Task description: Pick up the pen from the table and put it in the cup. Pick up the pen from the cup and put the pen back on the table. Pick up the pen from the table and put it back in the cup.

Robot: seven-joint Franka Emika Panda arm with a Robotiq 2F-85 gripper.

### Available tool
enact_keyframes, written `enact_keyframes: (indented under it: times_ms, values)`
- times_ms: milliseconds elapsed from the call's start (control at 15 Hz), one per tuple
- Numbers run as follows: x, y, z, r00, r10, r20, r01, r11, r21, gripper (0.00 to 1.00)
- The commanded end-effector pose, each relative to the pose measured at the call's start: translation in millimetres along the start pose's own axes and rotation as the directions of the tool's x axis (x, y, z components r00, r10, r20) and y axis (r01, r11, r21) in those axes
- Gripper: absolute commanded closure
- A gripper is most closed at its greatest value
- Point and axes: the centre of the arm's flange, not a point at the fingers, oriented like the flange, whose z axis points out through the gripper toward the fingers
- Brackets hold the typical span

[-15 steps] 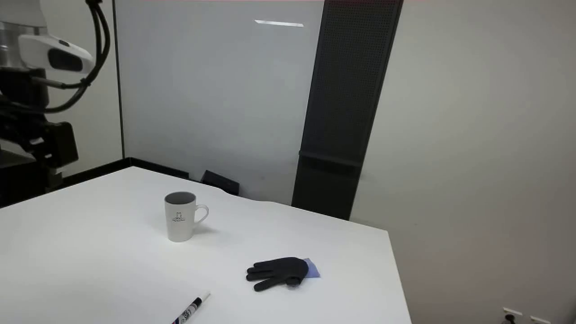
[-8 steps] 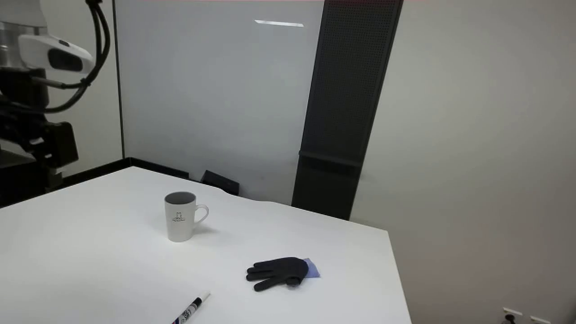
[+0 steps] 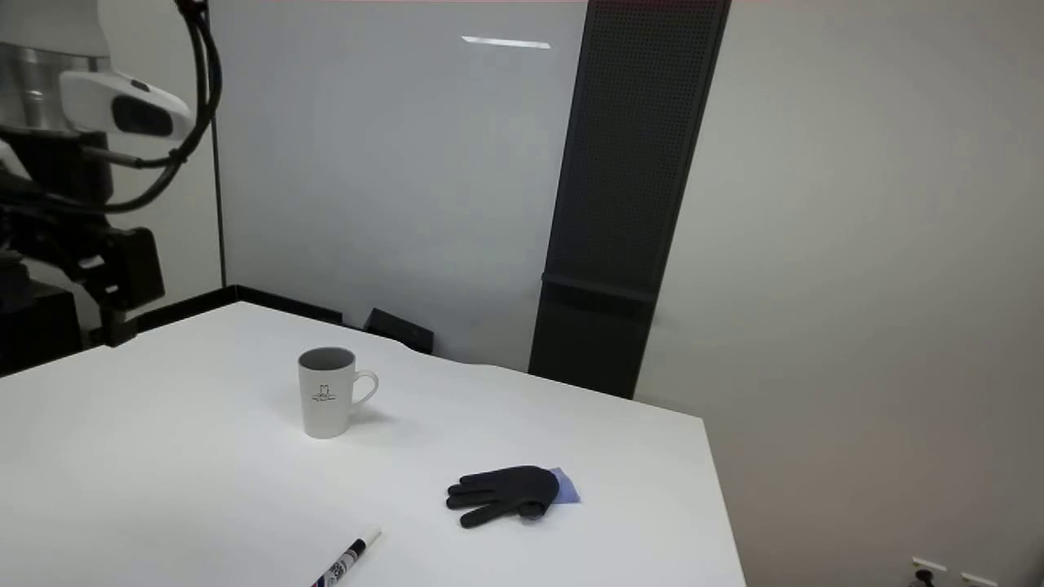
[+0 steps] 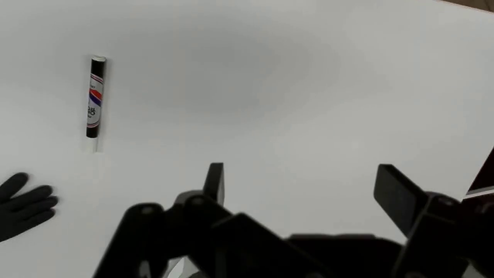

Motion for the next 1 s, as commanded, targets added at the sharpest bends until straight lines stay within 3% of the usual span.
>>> enact_keyframes:
  times_ms: [0, 400, 933]
  values:
    - [15, 35, 4, 0.999, 0.03, -0.034, -0.031, 0.999, -0.017, 0.0]
    - [34, 98, 26, 0.98, 0.164, -0.109, -0.172, 0.982, -0.074, 0.0]
    - [43, 153, 76, 0.971, 0.237, -0.042, -0.24, 0.947, -0.213, 0.0]
